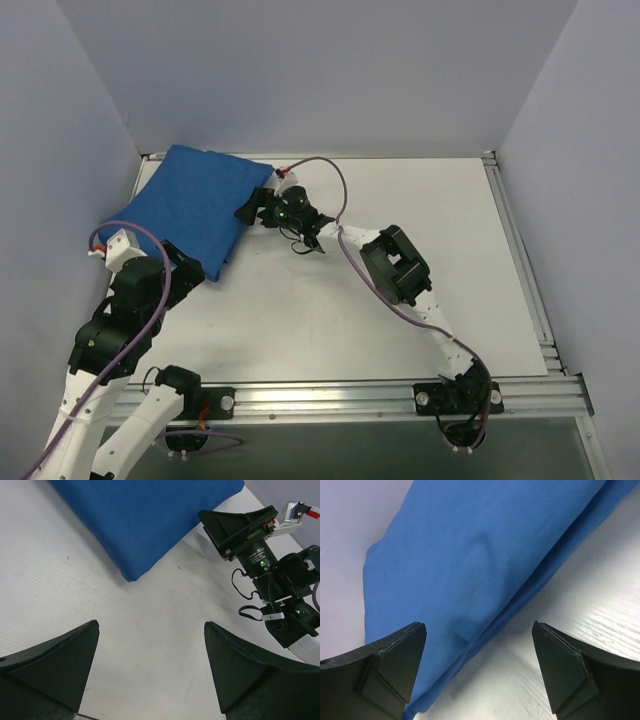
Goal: Open and lay out the surgical kit
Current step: Move the surgical kit at the center of the board.
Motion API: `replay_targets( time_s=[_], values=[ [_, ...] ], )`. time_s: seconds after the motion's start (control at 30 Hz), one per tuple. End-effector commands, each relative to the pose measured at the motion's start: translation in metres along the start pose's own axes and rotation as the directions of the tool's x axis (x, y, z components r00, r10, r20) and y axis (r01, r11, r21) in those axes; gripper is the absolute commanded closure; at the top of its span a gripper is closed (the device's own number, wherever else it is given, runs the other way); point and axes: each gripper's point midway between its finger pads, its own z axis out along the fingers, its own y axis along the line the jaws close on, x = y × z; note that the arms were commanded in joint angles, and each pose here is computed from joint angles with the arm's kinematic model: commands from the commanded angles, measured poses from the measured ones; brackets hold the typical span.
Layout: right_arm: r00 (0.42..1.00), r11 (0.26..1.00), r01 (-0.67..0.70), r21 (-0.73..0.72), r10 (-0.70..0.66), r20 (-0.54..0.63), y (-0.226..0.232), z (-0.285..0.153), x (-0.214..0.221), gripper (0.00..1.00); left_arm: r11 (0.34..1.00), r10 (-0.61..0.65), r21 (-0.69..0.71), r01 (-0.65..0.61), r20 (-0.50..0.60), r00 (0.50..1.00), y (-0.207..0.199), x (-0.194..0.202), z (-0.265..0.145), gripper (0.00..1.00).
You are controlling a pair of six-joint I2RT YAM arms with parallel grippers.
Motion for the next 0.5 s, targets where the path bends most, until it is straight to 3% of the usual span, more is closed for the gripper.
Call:
replay_targets(
  time_s=[0.0,0.23,0.3,0.33,0.4,0.47],
  values=[
    [0.996,0.998,0.027,-0.061,-0.021,0.089,0.023,0.015,-0.029,0.09,1.0,0.017,-0.004,-0.017,0.023,1.0,0.003,-0.007,-0.004,0.04],
    [0.996,0.998,0.003,-0.057,0.002,0.093,0.014,0.044,-0.027,0.11,1.0,0.016,0.02,-0.017,0.022,1.0,-0.002,-0.008,-0.005,0.04],
    [0.995,0.999,-0.014,-0.048,0.018,0.1,0.005,0.05,-0.026,0.19,1.0,0.021,0.023,-0.021,0.015,1.0,-0.004,-0.006,-0.004,0.0],
    [0.992,0.998,-0.017,-0.061,0.024,0.121,0.008,0.051,-0.036,0.29,0.999,0.022,0.026,-0.022,0.009,1.0,-0.005,-0.005,-0.003,0.06],
    [0.991,0.998,-0.037,-0.057,0.045,0.129,-0.001,0.055,-0.036,0.39,0.999,0.025,0.031,-0.025,0.003,1.0,-0.007,-0.004,-0.001,0.07],
    [0.987,0.996,-0.058,-0.06,0.066,0.145,-0.006,0.056,-0.047,0.61,0.999,0.033,0.032,-0.033,-0.012,0.999,-0.008,0.0,0.002,0.11]
  ],
)
